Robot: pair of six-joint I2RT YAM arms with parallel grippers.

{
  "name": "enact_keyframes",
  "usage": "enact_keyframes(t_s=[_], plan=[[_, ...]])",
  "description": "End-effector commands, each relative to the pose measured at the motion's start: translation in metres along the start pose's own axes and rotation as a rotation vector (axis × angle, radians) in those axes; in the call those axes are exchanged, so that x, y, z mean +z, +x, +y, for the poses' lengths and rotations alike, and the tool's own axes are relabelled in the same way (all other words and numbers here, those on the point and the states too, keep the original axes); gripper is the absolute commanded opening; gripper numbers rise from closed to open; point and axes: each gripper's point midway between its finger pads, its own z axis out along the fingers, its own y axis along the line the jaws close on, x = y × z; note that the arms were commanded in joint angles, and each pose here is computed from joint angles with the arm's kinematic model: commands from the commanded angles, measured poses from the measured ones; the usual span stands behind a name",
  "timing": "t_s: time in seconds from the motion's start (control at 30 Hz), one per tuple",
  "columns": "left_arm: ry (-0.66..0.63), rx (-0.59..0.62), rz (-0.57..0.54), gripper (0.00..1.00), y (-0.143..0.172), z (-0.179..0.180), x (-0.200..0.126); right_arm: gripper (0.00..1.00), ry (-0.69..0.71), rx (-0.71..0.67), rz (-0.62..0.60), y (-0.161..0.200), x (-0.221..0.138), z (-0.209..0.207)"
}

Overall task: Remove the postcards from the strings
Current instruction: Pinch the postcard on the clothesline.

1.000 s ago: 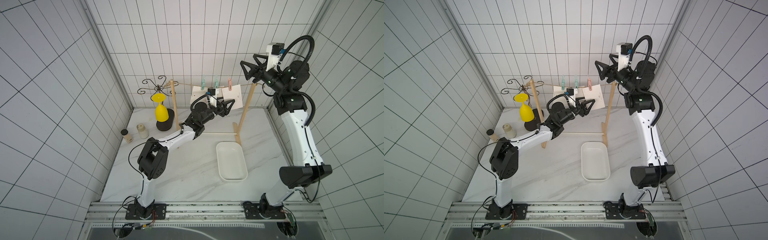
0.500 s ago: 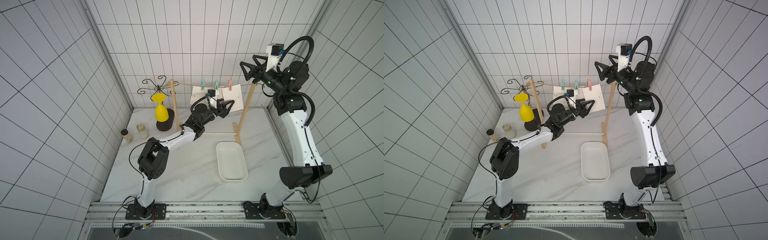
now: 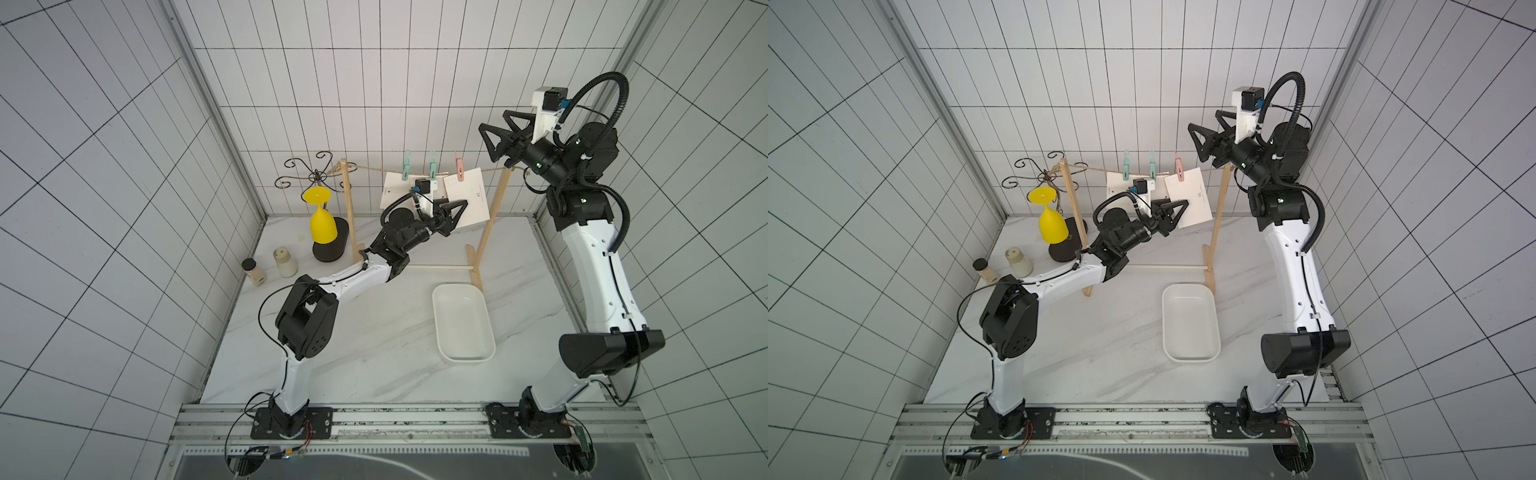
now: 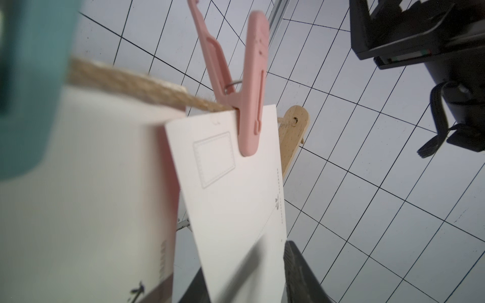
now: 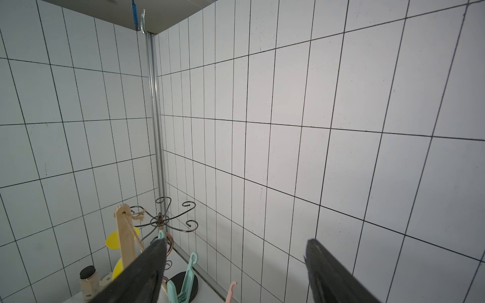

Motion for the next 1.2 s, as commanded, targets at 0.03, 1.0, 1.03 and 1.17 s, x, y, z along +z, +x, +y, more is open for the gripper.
enact_keyframes(t_s=[0.03,1.0,1.03,1.17], plan=[[0.012,-0.013,0.019,0.32,0.013,0.004,-0.001,0.84,-0.013,0.001,-0.004,0.004,0.001,-0.002],[0.051,-0.047,0.012,0.04,0.014,-0.001,-0.003,0.84,-0.034,0.036,0.020,0.020,0.008,-0.005],[0.053,-0.050,0.013,0.00,0.013,-0.001,-0.003,0.84,-0.038,0.038,0.021,0.021,0.010,-0.005],[0.062,-0.056,0.006,0.00,0.007,0.003,-0.007,0.84,-0.057,0.056,0.046,0.032,0.020,-0.006]])
